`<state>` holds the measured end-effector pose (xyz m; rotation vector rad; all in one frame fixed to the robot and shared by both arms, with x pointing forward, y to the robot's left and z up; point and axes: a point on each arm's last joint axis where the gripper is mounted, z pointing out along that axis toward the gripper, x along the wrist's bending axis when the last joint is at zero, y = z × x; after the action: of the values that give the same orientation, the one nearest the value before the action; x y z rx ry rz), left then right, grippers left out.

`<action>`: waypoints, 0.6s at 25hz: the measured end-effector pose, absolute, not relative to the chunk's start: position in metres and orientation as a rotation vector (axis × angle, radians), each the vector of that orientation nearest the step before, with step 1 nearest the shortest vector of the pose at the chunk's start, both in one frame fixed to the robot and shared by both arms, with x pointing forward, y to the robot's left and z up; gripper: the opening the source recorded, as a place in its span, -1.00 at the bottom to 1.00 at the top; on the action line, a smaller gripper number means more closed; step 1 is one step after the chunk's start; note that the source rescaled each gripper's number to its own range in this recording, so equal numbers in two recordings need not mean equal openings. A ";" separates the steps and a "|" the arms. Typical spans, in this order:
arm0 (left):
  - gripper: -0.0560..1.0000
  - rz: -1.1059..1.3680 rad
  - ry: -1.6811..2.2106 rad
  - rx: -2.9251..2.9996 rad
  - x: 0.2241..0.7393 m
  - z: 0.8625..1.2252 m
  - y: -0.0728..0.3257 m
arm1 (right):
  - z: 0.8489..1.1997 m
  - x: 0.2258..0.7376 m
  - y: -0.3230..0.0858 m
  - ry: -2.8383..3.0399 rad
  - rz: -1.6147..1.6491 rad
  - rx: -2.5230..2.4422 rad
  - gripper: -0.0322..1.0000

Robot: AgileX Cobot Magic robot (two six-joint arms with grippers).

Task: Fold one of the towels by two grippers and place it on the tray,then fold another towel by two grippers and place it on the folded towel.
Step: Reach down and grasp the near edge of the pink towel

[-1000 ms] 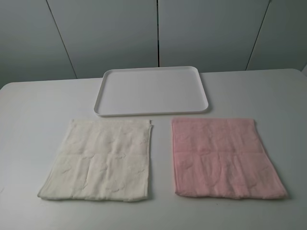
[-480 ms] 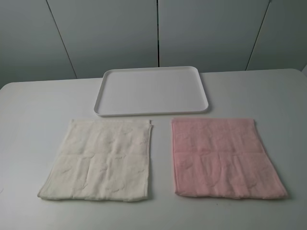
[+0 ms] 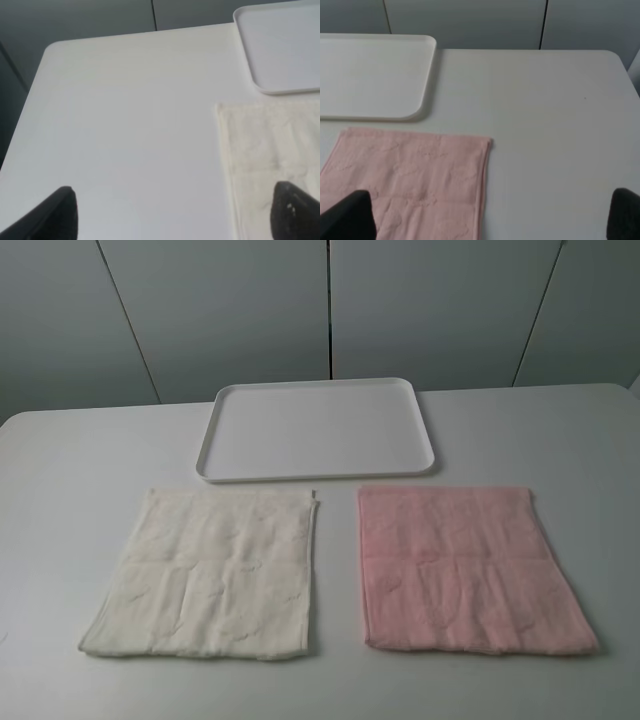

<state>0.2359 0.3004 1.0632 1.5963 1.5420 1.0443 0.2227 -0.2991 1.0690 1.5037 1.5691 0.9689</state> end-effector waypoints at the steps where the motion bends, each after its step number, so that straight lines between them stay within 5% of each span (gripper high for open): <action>1: 0.99 1.041 1.544 1.614 0.240 1.065 0.301 | 1.072 0.224 -0.299 1.577 0.962 1.501 1.00; 15: 0.99 0.697 1.345 2.096 0.372 1.096 0.292 | 1.070 0.329 -0.285 2.175 0.661 1.364 1.00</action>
<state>0.3723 0.2917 1.0956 2.0963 1.3450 0.6973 0.3295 -0.2846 1.0699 1.3637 2.1752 0.6613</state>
